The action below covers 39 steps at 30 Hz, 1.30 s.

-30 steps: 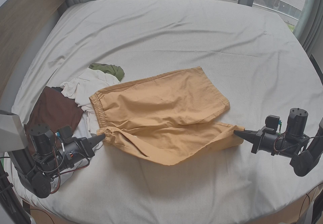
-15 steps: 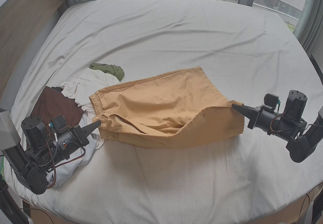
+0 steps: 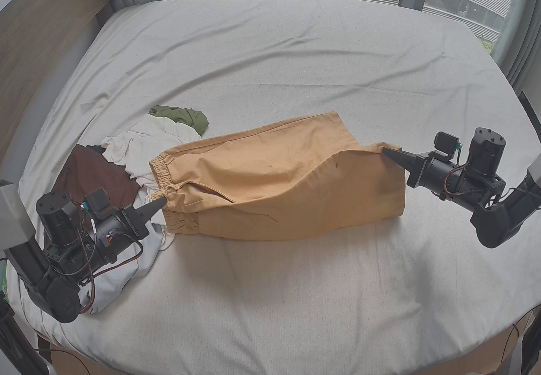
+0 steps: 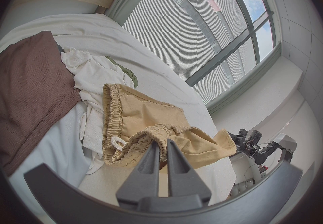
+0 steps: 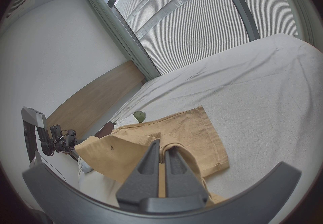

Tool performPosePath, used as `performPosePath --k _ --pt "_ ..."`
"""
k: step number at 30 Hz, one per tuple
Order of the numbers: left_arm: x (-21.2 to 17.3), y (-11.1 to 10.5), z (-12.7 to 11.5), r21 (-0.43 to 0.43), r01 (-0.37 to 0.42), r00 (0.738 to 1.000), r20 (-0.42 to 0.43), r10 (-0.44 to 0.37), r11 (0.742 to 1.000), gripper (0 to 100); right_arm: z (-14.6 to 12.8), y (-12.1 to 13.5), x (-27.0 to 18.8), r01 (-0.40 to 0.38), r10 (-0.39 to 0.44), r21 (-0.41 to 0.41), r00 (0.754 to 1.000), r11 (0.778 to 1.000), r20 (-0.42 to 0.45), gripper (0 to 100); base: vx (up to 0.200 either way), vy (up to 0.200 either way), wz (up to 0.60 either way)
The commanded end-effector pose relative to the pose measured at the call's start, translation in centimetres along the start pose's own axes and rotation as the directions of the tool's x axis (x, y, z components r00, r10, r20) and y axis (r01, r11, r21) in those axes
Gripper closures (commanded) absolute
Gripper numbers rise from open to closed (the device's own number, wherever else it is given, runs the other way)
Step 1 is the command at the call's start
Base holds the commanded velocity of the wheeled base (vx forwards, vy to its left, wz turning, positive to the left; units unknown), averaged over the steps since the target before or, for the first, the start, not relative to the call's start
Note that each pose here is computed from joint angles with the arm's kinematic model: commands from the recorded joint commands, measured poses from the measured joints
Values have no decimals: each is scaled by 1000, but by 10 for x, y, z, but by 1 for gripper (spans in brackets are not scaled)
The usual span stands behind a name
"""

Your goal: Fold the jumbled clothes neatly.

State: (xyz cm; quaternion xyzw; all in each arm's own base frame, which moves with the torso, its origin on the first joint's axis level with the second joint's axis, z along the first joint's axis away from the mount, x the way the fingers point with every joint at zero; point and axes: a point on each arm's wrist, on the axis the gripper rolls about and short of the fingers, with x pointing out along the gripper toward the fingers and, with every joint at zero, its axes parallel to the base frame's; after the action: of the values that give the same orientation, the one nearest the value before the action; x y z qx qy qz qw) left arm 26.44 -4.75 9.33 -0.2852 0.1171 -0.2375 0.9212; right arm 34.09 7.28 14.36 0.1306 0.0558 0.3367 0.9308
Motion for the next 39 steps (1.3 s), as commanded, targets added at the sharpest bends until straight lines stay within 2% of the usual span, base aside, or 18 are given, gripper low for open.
performPosePath --k 1,12,18,28,39 --pt "2 3 -3 -6 -8 1000 -9 8 1000 100 4 -2 7 -5 5 -8 1000 1000 11 100 0 0 0" --pt "2 4 3 -1 -10 1000 15 10 1000 100 20 -2 16 -10 11 -20 999 1000 31 100 0 0 0" --pt "5 2 9 -31 4 999 39 -3 1000 100 31 -3 24 -14 15 -25 999 1000 40 100 0 0 0" --pt "7 4 13 -40 -12 997 70 15 999 100 50 -9 51 -28 30 -39 998 999 58 100 0 0 0" --pt "9 12 21 -64 -34 994 101 40 997 100 57 -13 85 -45 48 -48 997 998 53 100 0 0 0"
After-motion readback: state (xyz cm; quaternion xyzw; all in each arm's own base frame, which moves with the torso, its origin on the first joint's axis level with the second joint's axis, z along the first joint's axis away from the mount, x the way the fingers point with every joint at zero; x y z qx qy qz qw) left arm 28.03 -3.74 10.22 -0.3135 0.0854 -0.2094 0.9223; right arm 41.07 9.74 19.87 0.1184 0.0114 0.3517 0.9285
